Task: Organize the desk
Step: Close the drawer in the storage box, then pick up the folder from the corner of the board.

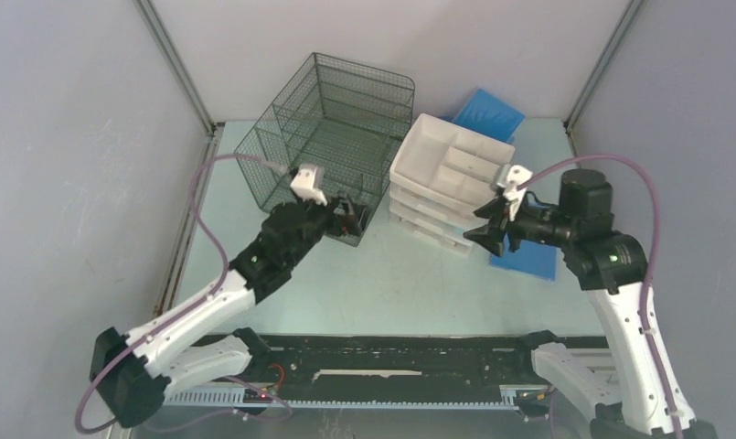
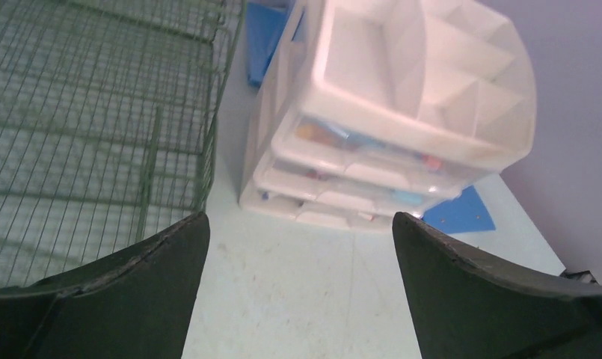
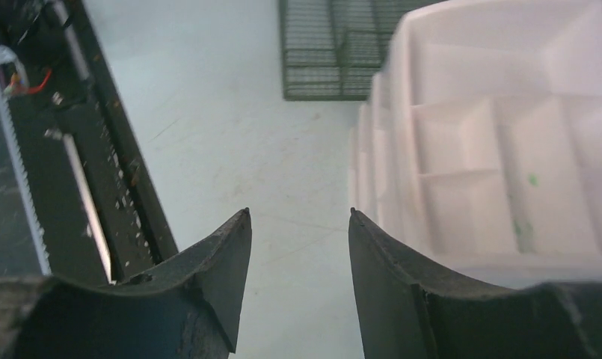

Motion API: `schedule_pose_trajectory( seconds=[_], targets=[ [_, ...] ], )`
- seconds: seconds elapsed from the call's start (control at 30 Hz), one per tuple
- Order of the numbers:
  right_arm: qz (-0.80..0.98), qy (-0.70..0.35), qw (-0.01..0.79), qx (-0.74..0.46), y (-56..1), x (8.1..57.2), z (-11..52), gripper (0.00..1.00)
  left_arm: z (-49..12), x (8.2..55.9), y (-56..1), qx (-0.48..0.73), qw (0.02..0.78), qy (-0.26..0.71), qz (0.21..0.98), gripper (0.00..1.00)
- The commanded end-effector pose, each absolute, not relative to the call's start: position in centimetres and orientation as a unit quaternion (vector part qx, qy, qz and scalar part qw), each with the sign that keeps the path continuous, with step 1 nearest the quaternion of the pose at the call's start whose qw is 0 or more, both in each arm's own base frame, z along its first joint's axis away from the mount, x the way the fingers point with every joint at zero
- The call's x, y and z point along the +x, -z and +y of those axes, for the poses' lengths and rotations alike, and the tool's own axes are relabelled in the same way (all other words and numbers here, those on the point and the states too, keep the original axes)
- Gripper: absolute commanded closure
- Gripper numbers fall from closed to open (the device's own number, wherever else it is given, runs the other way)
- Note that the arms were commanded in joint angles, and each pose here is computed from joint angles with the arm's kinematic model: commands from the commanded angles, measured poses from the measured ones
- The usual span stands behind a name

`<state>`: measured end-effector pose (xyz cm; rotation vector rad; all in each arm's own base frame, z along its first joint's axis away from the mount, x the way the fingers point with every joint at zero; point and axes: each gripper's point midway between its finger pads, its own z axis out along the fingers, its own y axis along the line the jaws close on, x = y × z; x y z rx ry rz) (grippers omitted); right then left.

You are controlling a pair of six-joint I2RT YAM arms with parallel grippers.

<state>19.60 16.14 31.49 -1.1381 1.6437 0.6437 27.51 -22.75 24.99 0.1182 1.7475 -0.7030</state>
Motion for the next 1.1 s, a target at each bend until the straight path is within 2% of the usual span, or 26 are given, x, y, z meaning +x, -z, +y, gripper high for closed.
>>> schedule_pose_trajectory(
  seconds=[0.0, 0.2, 0.37, 0.5, 0.7, 1.07],
  targets=[
    [0.682, -0.281, 0.546, -0.398, -34.5, 20.3, 14.9, 0.42, -26.0, 29.2, -28.6, 0.109, 0.564, 0.319, 0.754, 0.00],
    [0.699, -0.257, 0.563, -0.358, -34.6, 21.6, 13.6, 0.43, -28.2, 34.5, -30.6, 0.127, 0.546, 0.240, 0.793, 0.01],
    [0.707, -0.252, 0.561, -0.349, -34.1, 22.3, 13.3, 0.43, -29.5, 38.8, -29.4, 0.139, 0.522, 0.160, 0.826, 0.09],
    [0.712, -0.248, 0.559, -0.344, -33.8, 22.7, 13.2, 0.43, -31.1, 40.9, -29.3, 0.157, 0.512, 0.144, 0.832, 0.17],
    [0.715, -0.242, 0.560, -0.341, -33.6, 23.0, 13.0, 0.44, -33.1, 42.7, -28.9, 0.177, 0.495, 0.139, 0.840, 0.28],
    [0.718, -0.244, 0.558, -0.338, -33.4, 23.1, 13.0, 0.44, -34.3, 43.2, -28.0, 0.188, 0.484, 0.147, 0.842, 0.49]
  ],
)
